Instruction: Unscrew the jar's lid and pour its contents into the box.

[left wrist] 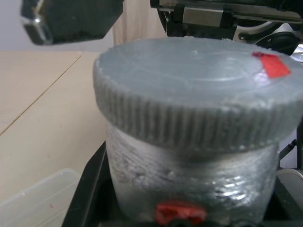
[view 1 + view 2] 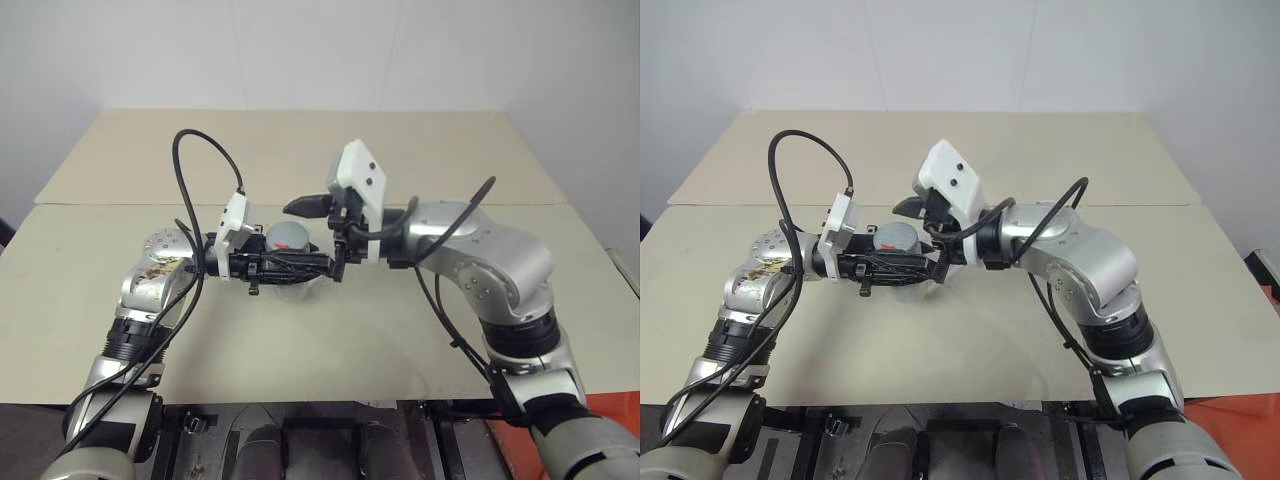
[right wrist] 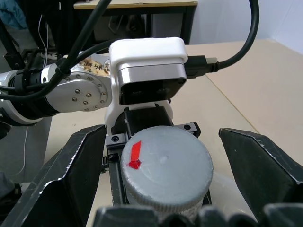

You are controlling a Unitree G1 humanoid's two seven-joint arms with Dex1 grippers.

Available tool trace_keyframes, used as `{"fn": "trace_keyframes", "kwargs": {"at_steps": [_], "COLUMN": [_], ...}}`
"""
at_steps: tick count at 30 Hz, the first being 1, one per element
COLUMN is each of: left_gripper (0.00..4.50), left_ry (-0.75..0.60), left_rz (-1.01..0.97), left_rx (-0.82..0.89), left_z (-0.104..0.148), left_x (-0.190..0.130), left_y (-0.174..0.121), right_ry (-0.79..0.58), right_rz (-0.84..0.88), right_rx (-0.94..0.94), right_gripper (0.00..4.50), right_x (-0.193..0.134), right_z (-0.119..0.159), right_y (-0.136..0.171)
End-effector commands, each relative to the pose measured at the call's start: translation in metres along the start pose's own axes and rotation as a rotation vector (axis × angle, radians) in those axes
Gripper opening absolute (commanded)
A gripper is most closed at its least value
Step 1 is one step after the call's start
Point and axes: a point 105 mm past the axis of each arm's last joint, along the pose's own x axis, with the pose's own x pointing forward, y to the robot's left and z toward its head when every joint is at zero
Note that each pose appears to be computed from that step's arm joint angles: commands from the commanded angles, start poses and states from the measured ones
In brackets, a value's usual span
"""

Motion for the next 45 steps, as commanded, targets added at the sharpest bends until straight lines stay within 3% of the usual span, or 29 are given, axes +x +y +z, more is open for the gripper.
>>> {"fn": "trace_keyframes", "kwargs": {"at_steps": [1,9,12,15,16,25,38,42,45], "left_gripper": [1.96,1.96,1.96,1.96,1.96,1.96,1.96,1.96,1.96], "left_ry": [-0.01,-0.009,-0.01,-0.011,-0.011,-0.004,0.044,0.036,0.025], "left_rz": [-0.007,-0.005,-0.002,0.001,0.002,0.008,-0.007,0.023,0.089], "left_rx": [0.047,0.049,0.05,0.051,0.051,0.047,0.033,0.047,0.066], "left_z": [0.01,0.01,0.01,0.01,0.01,0.008,-0.009,-0.004,0.003], "left_x": [0.0,-0.001,-0.001,-0.001,-0.001,-0.003,-0.004,-0.008,-0.018], "left_y": [0.001,0.001,0.001,0.001,0.001,0.0,-0.005,-0.003,0.004], "right_ry": [-0.014,-0.011,-0.008,-0.002,0.0,0.001,-0.118,-0.097,-0.054], "right_rz": [0.007,0.014,0.015,0.016,0.017,0.009,-0.082,-0.207,-0.34], "right_rx": [-0.031,-0.022,-0.022,-0.024,-0.024,-0.016,0.023,0.029,0.008], "right_gripper": [4.44,4.44,3.85,2.8,2.71,2.71,2.71,2.71,2.71], "right_x": [0.0,0.001,0.001,0.0,0.0,-0.001,-0.029,-0.044,-0.059], "right_z": [0.009,0.007,0.007,0.006,0.006,0.006,0.042,0.027,-0.001], "right_y": [0.002,0.003,0.002,0.001,0.0,-0.004,-0.036,-0.052,-0.063]}}
